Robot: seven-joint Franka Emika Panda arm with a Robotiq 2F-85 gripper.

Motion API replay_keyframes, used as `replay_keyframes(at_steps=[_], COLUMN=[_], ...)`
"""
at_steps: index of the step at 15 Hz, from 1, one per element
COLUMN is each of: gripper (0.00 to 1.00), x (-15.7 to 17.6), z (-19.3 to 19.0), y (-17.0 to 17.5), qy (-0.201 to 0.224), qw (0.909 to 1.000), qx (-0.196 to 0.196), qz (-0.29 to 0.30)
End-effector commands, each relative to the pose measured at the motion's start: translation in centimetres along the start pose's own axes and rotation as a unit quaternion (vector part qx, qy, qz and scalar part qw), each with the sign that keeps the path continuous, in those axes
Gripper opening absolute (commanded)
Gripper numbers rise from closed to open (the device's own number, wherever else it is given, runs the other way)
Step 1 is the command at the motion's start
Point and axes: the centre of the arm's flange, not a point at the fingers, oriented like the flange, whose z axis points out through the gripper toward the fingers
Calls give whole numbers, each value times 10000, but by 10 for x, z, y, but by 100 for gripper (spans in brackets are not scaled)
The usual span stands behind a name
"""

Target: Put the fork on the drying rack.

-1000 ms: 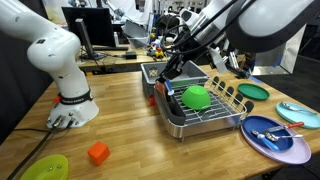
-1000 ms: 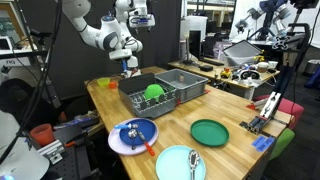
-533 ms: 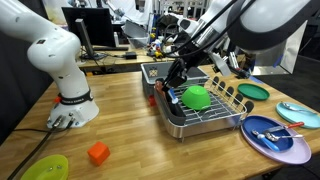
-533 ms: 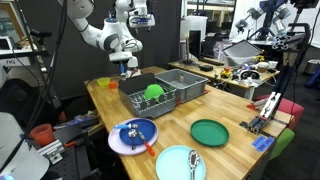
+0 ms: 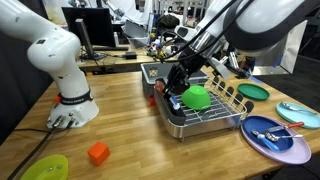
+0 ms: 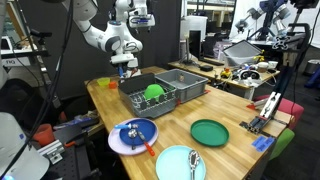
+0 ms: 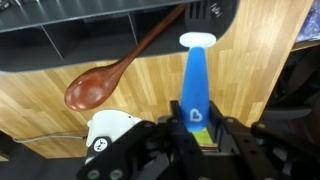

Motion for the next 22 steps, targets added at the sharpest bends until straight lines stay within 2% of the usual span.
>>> replay_keyframes(at_steps=[1,3,4,5,6,13,15,16,17,22], gripper=[7,7,13,43,54,99,100,97,100,100], x=[-1,0,1,1,1,-1,-2,1,3,3], z=[0,0,0,0,0,-12,-25,-12,-17,-19], y=[7,9,10,11,12,25,28,28,30,30], qy=[-38,-72,-99,-122,-148,-111,-32,-27,-7,-7], qw=[9993,9990,9988,9986,9986,9995,9998,9998,9998,9998], qx=[299,364,396,425,434,304,163,212,177,156], qz=[-211,-258,-272,-274,-263,-63,56,56,87,94])
